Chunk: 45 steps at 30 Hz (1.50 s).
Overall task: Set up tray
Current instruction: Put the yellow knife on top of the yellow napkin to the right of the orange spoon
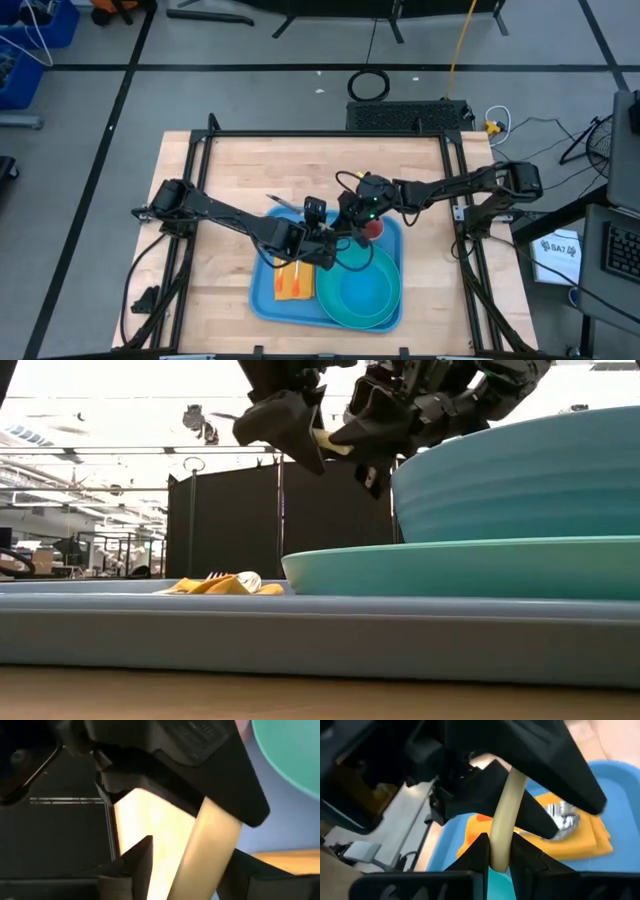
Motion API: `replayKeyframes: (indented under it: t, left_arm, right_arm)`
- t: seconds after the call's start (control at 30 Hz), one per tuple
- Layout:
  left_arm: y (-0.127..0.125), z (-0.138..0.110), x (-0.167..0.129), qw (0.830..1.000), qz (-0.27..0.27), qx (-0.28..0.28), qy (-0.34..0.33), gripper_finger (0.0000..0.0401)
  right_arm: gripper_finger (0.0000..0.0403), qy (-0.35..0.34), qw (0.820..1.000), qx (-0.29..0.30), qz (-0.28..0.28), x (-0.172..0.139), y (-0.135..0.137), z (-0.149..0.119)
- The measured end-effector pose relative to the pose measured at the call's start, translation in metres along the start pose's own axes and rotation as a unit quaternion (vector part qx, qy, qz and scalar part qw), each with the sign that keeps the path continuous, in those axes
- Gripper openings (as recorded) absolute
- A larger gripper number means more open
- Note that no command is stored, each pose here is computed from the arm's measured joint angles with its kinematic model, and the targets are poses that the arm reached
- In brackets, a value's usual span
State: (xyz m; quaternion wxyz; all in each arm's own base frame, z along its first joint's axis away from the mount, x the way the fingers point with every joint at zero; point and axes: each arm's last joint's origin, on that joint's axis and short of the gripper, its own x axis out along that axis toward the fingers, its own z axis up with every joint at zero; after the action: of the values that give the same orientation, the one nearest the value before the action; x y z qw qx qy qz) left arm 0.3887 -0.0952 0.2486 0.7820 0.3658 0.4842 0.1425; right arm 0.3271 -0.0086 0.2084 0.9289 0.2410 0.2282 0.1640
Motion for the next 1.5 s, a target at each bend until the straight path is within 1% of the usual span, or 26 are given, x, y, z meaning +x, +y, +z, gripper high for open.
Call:
replayKeyframes:
  t: [0.1, 0.2, 0.3, 0.37, 0.43, 0.53, 0.63, 0.73, 0.93, 1.03, 1.17, 1.27, 1.37, 1.5]
  left_arm:
    - [0.000, 0.001, -0.001, 1.000, 0.008, -0.029, -0.004, 0.0193]
    - [0.001, 0.001, -0.004, 0.998, 0.016, -0.059, -0.006, 0.0199]
    - [0.001, 0.002, -0.008, 0.996, 0.019, -0.087, -0.014, 0.0201]
    - [0.003, 0.005, -0.013, 0.993, 0.028, -0.114, -0.029, 0.0201]
    - [0.002, 0.006, -0.016, 0.992, 0.036, -0.119, -0.035, 0.0201]
    - [-0.005, 0.009, -0.021, 0.991, 0.052, -0.113, -0.045, 0.0201]
    - [-0.007, 0.013, -0.027, 0.988, 0.079, -0.120, -0.058, 0.0202]
    - [-0.007, 0.013, -0.029, 0.985, 0.103, -0.122, -0.058, 0.0202]
    - [-0.005, 0.012, -0.030, 0.979, 0.137, -0.142, -0.051, 0.0202]
    - [-0.005, 0.011, -0.031, 0.973, 0.160, -0.160, -0.049, 0.0202]
    - [-0.009, 0.005, -0.035, 0.964, 0.187, -0.186, -0.039, 0.0202]
    - [-0.015, -0.004, -0.042, 0.953, 0.224, -0.202, -0.033, 0.0202]
    - [-0.023, -0.012, -0.053, 0.939, 0.263, -0.216, -0.047, 0.0202]
    - [-0.031, -0.018, -0.065, 0.929, 0.283, -0.229, -0.070, 0.0202]
  right_arm:
    - [0.0037, 0.004, 1.000, 0.004, -0.017, -0.001, 0.004, -0.002]
    - [0.0037, 0.018, 0.998, 0.011, -0.056, -0.005, 0.006, -0.005]
    - [0.0037, 0.052, 0.992, 0.020, -0.115, -0.012, 0.004, -0.012]
    - [0.0037, 0.083, 0.984, 0.027, -0.158, -0.018, 0.002, -0.020]
    - [0.0037, 0.095, 0.977, 0.028, -0.187, -0.025, 0.005, -0.021]
    - [0.0037, 0.110, 0.972, 0.037, -0.204, -0.034, 0.014, -0.023]
    - [0.0037, 0.104, 0.971, 0.039, -0.210, -0.039, 0.022, -0.022]
    - [0.0037, 0.077, 0.977, 0.037, -0.195, -0.040, 0.029, -0.016]
    - [0.0037, 0.049, 0.986, 0.031, -0.153, -0.028, 0.046, -0.017]
    - [0.0037, 0.046, 0.987, 0.020, -0.155, -0.020, 0.053, -0.021]
    - [0.0037, 0.023, 0.984, -0.011, -0.175, -0.018, 0.058, -0.020]
    - [0.0037, 0.003, 0.980, -0.028, -0.198, -0.019, 0.057, -0.018]
    - [0.0037, -0.046, 0.980, -0.040, -0.188, -0.018, 0.060, -0.008]
    - [0.0037, -0.082, 0.981, -0.044, -0.171, -0.019, 0.058, -0.001]
